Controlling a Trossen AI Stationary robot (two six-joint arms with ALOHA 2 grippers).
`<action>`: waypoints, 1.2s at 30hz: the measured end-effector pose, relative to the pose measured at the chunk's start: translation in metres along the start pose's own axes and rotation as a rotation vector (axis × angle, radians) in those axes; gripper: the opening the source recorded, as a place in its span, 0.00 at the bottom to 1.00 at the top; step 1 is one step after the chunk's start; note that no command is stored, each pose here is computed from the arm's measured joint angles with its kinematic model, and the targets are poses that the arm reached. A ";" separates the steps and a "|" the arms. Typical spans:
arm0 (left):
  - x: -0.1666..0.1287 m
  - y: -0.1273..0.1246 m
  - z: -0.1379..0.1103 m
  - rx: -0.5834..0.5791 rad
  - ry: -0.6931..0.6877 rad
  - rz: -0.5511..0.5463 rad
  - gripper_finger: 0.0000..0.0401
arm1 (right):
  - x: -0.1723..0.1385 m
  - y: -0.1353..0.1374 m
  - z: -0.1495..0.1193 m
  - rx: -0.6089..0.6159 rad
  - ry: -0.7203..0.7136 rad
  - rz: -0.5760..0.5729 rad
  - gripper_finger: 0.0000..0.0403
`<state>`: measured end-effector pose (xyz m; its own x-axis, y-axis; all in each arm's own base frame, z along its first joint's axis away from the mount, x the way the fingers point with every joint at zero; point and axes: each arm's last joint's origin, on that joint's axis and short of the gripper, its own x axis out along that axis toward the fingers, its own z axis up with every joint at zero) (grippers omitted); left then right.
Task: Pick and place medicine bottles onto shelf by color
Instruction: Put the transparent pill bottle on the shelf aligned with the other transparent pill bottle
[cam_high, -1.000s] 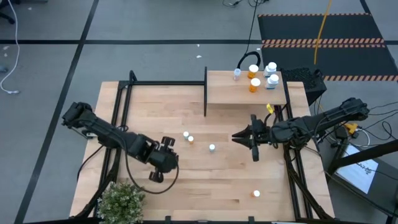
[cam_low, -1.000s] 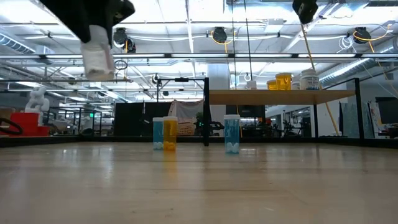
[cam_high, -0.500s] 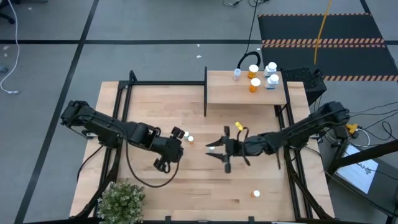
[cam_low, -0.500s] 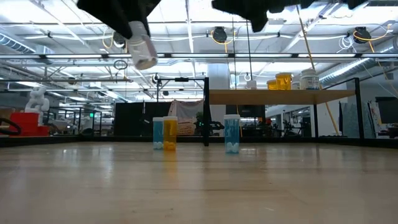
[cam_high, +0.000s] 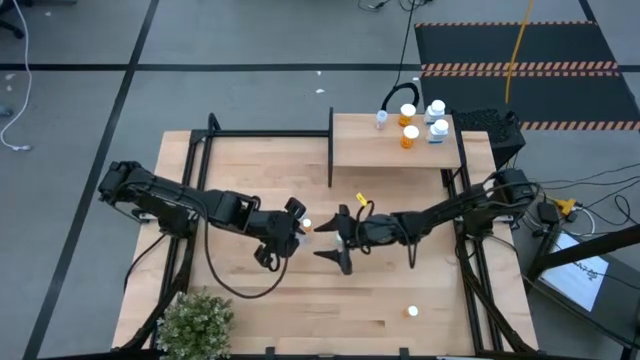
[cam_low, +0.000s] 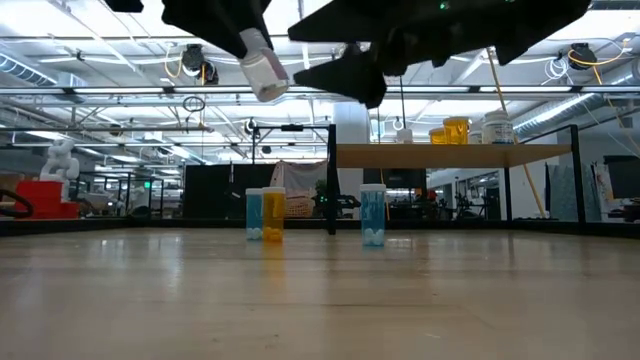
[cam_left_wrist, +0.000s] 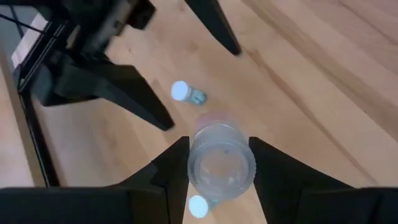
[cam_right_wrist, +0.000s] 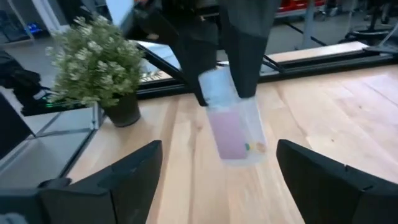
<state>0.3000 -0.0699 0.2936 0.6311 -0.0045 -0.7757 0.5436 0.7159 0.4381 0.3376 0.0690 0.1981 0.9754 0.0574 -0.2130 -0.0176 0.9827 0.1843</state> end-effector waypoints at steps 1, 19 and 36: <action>0.000 0.001 0.000 -0.003 -0.002 0.004 0.38 | 0.003 -0.002 -0.001 0.001 0.004 -0.004 0.78; 0.000 0.007 0.003 0.006 -0.058 0.028 0.38 | 0.016 -0.009 -0.005 -0.111 -0.013 -0.008 0.65; 0.000 0.006 0.004 -0.136 -0.066 0.025 0.39 | 0.015 -0.010 -0.005 -0.161 -0.008 -0.010 0.39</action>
<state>0.3059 -0.0681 0.2979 0.6808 -0.0278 -0.7320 0.4502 0.8041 0.3882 0.3517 0.0614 0.1878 0.9773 0.0470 -0.2065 -0.0425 0.9988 0.0260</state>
